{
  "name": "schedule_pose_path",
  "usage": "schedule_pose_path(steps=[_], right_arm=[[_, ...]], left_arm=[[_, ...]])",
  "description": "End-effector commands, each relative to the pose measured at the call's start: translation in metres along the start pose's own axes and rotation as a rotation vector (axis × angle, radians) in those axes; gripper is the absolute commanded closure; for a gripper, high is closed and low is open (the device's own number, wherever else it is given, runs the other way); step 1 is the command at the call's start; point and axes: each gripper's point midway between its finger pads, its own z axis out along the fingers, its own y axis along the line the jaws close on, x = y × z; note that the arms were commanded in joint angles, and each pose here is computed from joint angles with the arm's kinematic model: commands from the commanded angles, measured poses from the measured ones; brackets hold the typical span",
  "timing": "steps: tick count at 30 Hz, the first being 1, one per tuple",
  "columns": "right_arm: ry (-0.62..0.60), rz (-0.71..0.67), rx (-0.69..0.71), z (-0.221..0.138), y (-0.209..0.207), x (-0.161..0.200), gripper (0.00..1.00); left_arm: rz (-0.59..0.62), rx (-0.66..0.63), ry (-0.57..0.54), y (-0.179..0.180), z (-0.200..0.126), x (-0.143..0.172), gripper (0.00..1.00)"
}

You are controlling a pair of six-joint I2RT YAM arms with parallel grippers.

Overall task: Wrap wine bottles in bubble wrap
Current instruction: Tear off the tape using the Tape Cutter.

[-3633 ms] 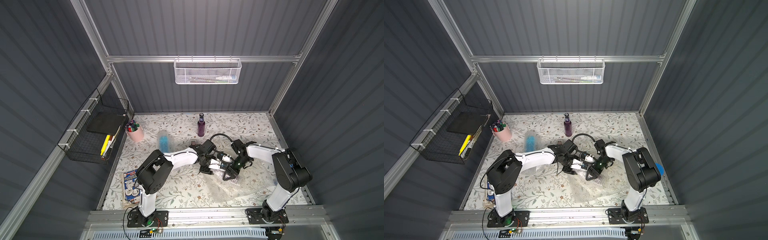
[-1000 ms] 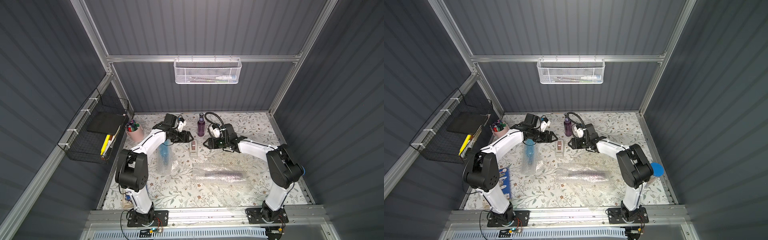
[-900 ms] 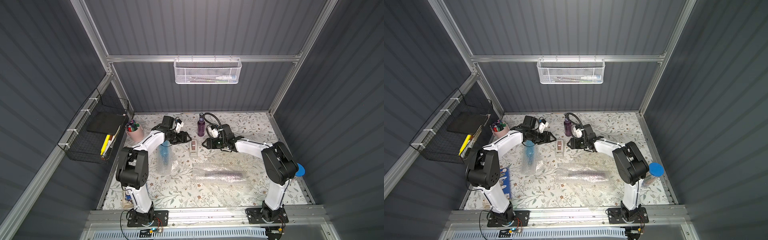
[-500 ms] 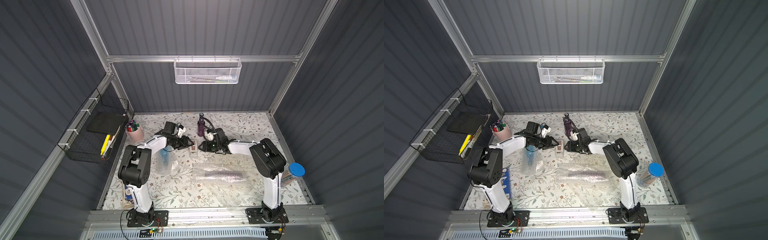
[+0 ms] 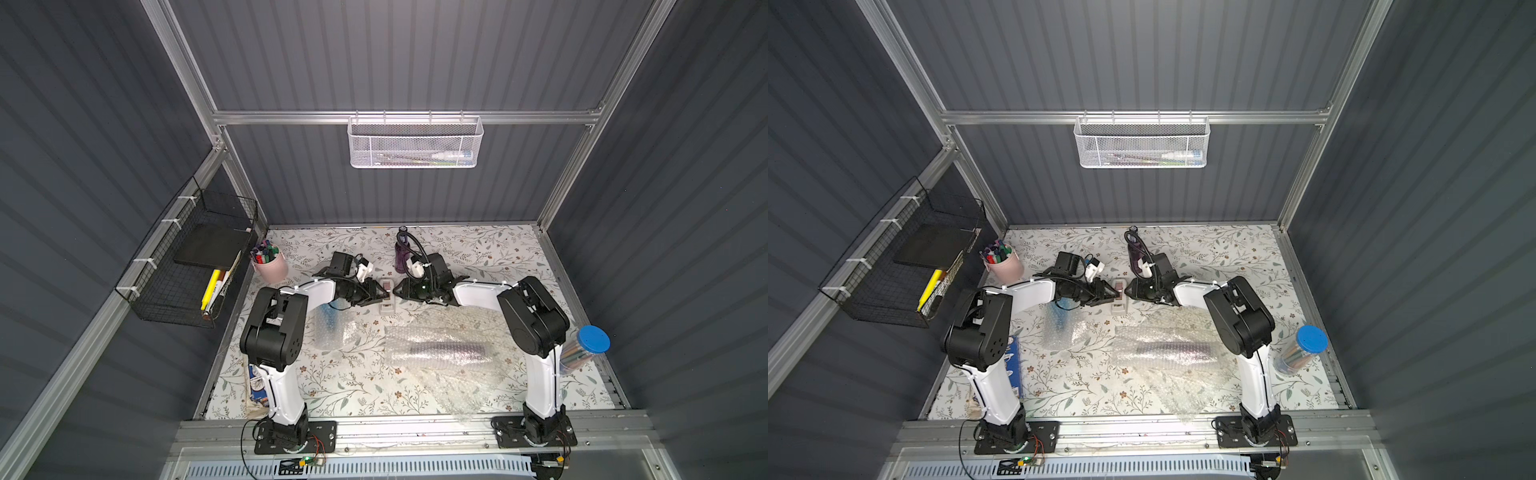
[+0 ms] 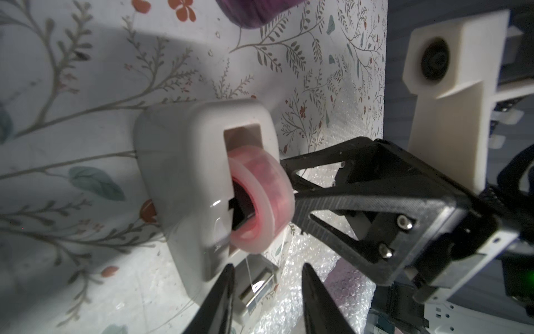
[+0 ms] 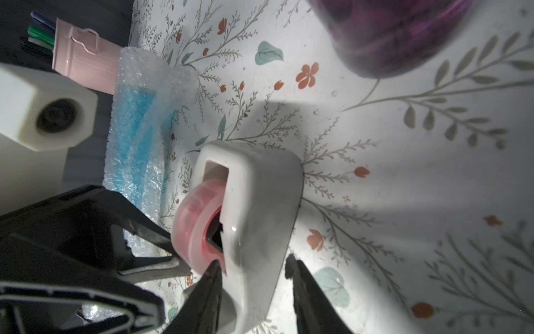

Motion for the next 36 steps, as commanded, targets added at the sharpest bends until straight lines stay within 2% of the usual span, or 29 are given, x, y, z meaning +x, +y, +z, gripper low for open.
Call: schedule_pose_path(steps=[1,11,17,21,24,36], right_arm=[[0.008,0.034,0.018,0.004,0.000,0.000,0.60],[0.027,0.068,0.057,0.006,0.001,0.008,0.63],[0.022,0.075,0.082,0.002,-0.003,0.011,0.65],[0.030,0.092,0.110,0.002,-0.010,0.016,0.68],[0.036,0.105,0.111,0.003,-0.011,0.019,0.68],[0.052,0.106,0.123,0.006,-0.010,0.026,0.69]], left_arm=[[-0.003,0.037,0.021,-0.005,0.007,0.004,0.62],[-0.028,0.038,0.059,0.006,0.015,0.018,0.68],[-0.033,0.001,0.082,0.017,0.018,0.027,0.68],[-0.032,0.045,0.056,0.011,0.020,0.020,0.69],[-0.030,0.078,0.058,0.003,0.022,0.018,0.73],[-0.026,0.074,0.079,0.004,0.021,0.022,0.90]])
